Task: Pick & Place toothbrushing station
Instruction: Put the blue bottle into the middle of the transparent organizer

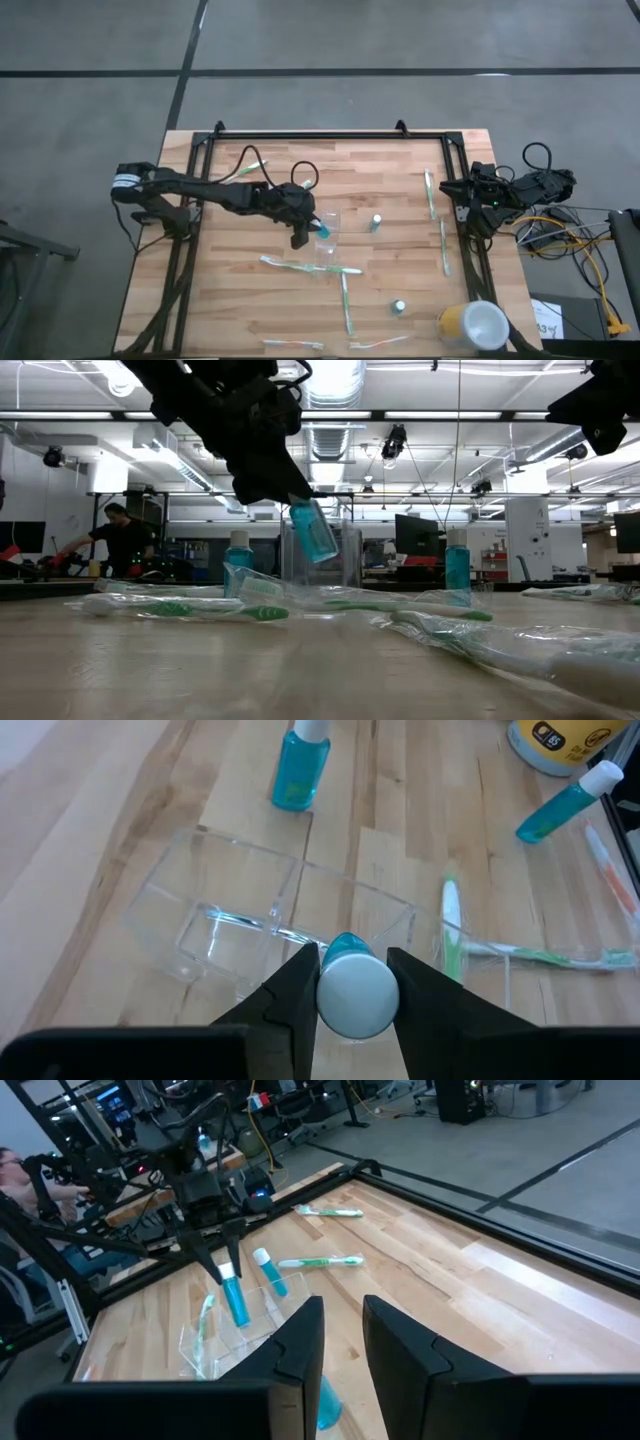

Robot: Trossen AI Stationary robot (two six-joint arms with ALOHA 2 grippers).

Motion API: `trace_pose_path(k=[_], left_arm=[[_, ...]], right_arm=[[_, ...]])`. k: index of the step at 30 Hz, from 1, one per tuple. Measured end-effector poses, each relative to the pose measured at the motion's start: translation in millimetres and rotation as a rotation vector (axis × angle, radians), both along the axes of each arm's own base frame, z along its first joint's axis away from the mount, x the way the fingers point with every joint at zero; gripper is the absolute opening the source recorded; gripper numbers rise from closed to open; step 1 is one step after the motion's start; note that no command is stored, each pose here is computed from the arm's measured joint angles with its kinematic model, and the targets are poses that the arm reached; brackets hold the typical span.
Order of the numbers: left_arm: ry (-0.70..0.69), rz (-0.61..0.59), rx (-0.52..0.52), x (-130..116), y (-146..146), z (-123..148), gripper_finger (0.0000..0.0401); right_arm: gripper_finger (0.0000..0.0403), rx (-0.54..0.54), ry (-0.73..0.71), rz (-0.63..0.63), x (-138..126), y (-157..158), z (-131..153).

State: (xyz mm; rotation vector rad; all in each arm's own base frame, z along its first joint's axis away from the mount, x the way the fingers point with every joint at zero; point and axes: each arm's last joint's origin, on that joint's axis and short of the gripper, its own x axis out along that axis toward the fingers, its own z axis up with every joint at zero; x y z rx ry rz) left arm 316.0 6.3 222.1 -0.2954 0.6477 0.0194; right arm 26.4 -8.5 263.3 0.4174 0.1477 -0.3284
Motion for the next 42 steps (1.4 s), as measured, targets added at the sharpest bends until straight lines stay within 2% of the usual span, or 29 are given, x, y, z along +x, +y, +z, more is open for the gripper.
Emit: trace_pose_path(k=[12, 26, 30, 37, 42], left_arm=[[0.0, -0.036, -0.029, -0.1, -1.2, 0.1, 0.0124], [-0.018, -0.045, -0.04, 0.8, -1.6, 1.6, 0.0133], [-0.047, -0.044, -0.034, 2.0, -1.2, 9.2, 0.0133], [-0.056, 0.038, 0.021, -6.3, 1.8, 28.7, 0.0133], [0.005, 0.162, 0.022, -20.1, 4.4, 37.4, 0.0133]], right_arm=[[0.0082, 0.0, 0.0, 0.0, 0.0, 0.0, 0.0], [0.0069, 0.0, 0.0, 0.0, -0.1, 0.0, 0.0], [0.0073, 0.0, 0.0, 0.0, 0.0, 0.0, 0.0], [0.008, 0.0, 0.0, 0.0, 0.0, 0.0, 0.0], [0.0072, 0.0, 0.0, 0.0, 0.0, 0.0, 0.1]])
